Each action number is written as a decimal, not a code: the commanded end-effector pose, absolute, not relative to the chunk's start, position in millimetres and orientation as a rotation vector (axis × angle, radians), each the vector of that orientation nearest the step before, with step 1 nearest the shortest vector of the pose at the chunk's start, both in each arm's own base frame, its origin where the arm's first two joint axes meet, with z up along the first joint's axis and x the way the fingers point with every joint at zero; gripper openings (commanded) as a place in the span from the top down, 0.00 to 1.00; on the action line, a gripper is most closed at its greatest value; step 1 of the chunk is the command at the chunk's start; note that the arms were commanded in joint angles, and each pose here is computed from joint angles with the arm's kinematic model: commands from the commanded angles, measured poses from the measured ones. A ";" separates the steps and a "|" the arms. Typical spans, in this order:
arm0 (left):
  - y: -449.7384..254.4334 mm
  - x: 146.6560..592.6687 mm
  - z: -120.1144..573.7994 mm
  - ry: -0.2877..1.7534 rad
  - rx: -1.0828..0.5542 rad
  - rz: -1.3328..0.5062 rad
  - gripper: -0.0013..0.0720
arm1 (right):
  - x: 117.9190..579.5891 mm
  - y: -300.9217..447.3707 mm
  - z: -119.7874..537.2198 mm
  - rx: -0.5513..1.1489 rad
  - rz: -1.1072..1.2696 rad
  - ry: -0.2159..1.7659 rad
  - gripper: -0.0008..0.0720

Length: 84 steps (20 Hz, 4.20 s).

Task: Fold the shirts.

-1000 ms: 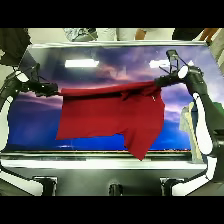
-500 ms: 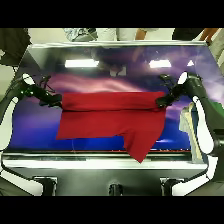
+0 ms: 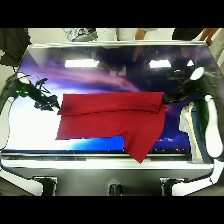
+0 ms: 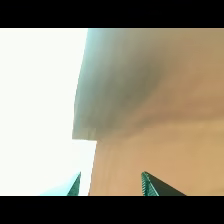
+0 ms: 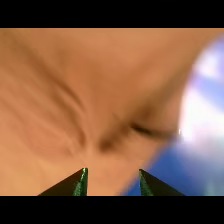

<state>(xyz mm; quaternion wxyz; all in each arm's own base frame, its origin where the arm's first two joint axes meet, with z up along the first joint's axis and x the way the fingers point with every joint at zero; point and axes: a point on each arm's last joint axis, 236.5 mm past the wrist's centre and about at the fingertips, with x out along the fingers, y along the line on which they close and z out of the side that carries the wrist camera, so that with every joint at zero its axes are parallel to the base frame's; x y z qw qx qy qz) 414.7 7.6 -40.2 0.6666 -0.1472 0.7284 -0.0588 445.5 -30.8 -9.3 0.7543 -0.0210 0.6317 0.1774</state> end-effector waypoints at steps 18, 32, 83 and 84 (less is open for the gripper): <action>-19.0 293.9 -116.2 1.719 -0.464 -0.078 0.95 | 295.7 -35.9 -45.5 0.125 0.533 1.664 0.37; -19.7 293.8 -109.8 1.706 -0.431 -0.116 0.95 | 261.9 59.7 -104.2 0.523 0.484 1.375 0.31; -20.4 512.0 117.8 1.046 -0.425 -0.243 0.21 | 484.0 3.5 -86.6 0.711 0.531 1.289 0.02; -28.8 510.6 123.1 1.038 -0.407 -0.262 0.21 | 486.8 13.4 -85.5 0.723 0.554 1.280 0.02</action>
